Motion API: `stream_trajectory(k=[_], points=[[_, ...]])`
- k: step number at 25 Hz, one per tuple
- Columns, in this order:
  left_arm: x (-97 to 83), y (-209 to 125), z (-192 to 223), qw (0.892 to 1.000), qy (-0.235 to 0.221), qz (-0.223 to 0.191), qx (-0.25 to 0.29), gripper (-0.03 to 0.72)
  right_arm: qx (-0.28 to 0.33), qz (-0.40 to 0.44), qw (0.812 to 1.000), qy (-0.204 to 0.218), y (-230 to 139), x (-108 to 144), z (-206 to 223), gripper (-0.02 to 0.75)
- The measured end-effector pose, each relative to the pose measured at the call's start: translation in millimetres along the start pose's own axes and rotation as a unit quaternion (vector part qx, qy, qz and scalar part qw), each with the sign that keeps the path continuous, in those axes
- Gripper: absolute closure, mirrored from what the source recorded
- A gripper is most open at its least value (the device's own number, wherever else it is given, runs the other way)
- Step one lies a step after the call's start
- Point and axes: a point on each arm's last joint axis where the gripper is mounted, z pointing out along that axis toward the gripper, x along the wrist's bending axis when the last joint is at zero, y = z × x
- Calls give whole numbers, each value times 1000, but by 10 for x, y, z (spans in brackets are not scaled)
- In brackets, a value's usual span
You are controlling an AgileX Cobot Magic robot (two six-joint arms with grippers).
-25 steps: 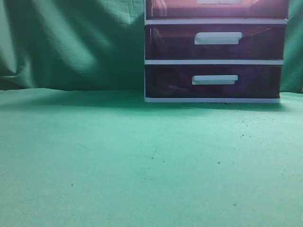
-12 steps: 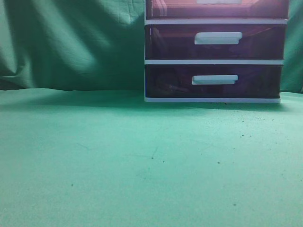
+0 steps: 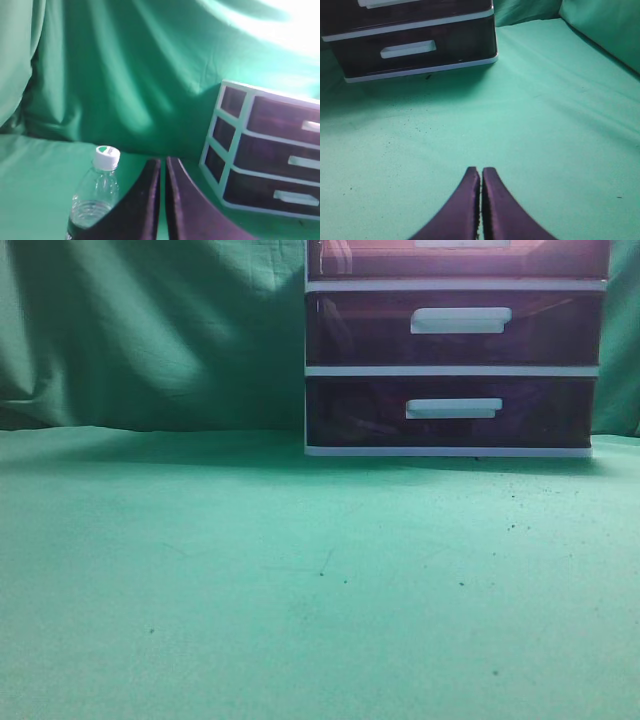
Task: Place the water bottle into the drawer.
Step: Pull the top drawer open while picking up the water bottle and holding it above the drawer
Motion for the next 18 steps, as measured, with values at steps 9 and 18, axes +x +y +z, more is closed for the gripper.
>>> stream_trajectory(k=[9,18], points=[[12,16,458,991,35,-8,130,688,0,0,1000,0,0,0,0,738],[49,-161,793,976,46,-1,213,479,0,0,1000,0,0,0,0,738]])
